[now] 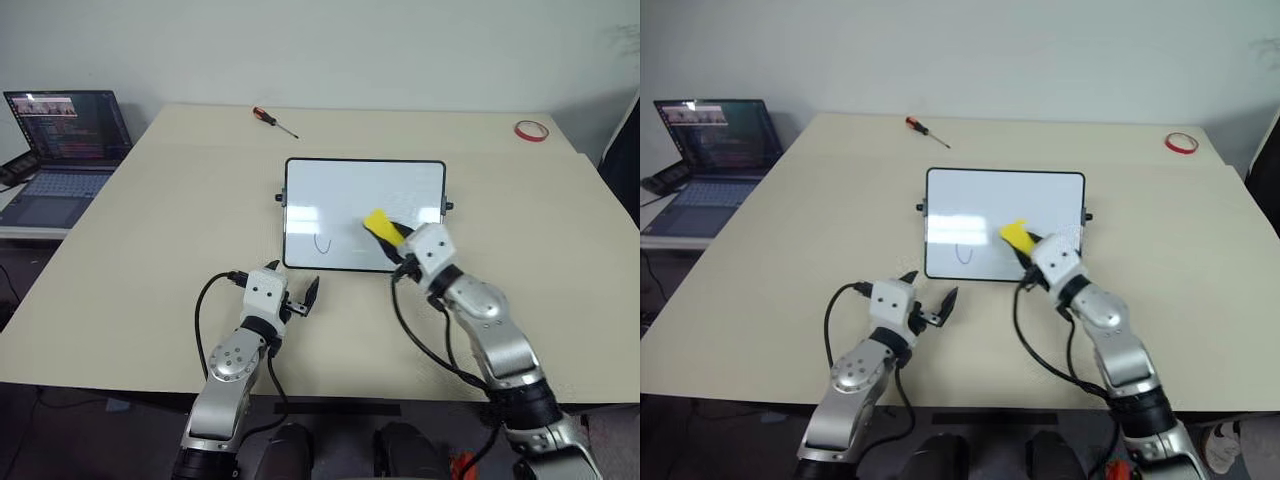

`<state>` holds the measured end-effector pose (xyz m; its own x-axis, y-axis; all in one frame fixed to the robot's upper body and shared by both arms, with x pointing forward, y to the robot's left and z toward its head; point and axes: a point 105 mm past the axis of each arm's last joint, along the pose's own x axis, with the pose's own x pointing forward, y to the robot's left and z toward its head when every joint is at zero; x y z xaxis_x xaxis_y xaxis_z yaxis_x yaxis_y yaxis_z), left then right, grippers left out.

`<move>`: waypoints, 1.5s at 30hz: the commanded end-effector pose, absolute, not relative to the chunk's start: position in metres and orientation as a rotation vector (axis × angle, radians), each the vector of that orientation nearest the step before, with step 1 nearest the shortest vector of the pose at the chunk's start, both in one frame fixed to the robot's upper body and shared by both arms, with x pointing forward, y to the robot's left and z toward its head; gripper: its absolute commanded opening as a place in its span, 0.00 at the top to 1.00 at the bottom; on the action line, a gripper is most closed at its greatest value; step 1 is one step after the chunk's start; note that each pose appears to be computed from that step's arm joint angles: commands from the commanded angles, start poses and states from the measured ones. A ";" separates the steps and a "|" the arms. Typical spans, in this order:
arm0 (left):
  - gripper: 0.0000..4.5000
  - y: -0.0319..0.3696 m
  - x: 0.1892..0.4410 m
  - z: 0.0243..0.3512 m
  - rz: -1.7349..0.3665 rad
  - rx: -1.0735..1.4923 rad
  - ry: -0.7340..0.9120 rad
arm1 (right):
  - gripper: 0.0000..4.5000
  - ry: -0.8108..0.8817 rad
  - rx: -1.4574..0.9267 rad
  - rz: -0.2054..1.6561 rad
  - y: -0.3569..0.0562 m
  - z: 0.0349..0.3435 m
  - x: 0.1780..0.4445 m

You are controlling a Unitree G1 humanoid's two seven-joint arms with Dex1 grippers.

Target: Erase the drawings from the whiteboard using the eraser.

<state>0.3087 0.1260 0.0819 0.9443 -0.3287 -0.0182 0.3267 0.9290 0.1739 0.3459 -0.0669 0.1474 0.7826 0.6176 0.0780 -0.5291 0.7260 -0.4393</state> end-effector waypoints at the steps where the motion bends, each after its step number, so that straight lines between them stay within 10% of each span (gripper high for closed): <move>1: 0.00 0.124 0.307 0.092 -0.350 0.178 -0.051 | 0.75 -0.286 -0.433 0.672 -0.051 0.157 0.351; 19: 0.00 0.119 0.301 0.093 -0.370 0.198 -0.044 | 0.75 -0.223 -0.611 0.696 -0.003 0.143 0.391; 34: 0.00 0.117 0.300 0.097 -0.371 0.201 -0.053 | 0.75 -0.012 -0.690 0.901 -0.003 0.085 0.355; 45: 0.00 0.113 0.304 0.099 -0.387 0.199 -0.062 | 0.75 -0.136 -0.667 0.645 -0.016 0.124 0.392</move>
<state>0.3039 0.1163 0.0847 0.9302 -0.3658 -0.0316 0.3648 0.9108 0.1933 0.3825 -0.0043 0.1129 0.7518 0.6458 -0.1333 -0.5768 0.5461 -0.6075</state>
